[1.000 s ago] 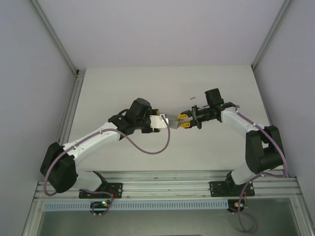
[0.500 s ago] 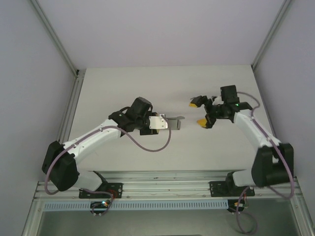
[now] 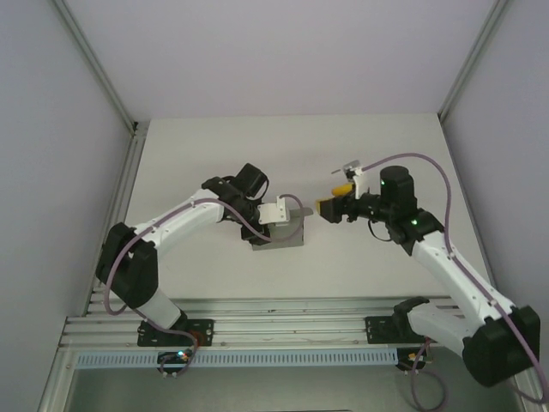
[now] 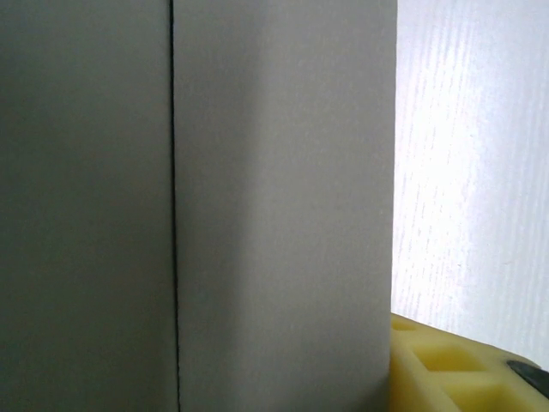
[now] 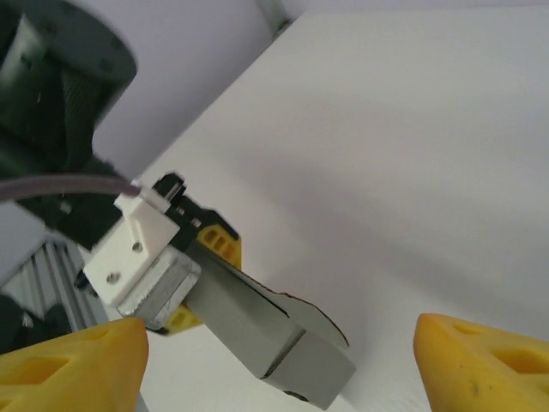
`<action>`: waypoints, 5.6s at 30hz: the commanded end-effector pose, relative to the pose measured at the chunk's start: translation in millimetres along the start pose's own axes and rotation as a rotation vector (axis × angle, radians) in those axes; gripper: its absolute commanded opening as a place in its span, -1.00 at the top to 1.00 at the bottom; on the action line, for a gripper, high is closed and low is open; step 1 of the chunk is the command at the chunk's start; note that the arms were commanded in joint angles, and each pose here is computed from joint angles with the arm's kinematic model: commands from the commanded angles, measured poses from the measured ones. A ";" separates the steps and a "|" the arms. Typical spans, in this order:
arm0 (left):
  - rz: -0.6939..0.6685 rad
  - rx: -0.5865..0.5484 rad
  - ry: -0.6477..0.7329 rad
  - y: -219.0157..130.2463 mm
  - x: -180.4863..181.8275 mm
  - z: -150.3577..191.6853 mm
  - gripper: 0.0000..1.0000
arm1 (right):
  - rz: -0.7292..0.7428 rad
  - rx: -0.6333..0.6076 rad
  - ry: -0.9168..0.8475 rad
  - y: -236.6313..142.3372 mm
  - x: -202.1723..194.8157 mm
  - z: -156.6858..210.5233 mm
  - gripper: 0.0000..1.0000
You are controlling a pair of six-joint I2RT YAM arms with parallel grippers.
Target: Assemble paper box
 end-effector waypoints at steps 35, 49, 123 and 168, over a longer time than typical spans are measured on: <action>-0.016 -0.048 -0.049 9.1 13.9 -6.8 0.02 | 0.035 0.473 -0.109 85.6 -1.6 62.2 0.99; -0.065 -0.065 -0.098 17.4 20.4 -16.3 0.02 | 0.355 0.359 0.155 82.9 -5.9 60.0 1.00; -0.024 -0.012 -0.042 28.5 9.0 -5.1 0.05 | 0.156 0.444 -0.152 56.4 -14.6 50.6 0.03; -0.034 -0.001 -0.071 35.3 14.6 -11.4 0.03 | 0.250 0.332 0.152 88.4 -8.7 68.6 1.00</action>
Point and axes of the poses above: each hand's point on the last joint's axis, 136 mm out from that joint toward the fingers, its own y axis out along the fingers, its own x axis along the line the jaws close on, z = x × y, the point moved 3 cm from there along -y, back along the fingers, and after that the axes turned 9 degrees about -y, right-handed, at the moved point
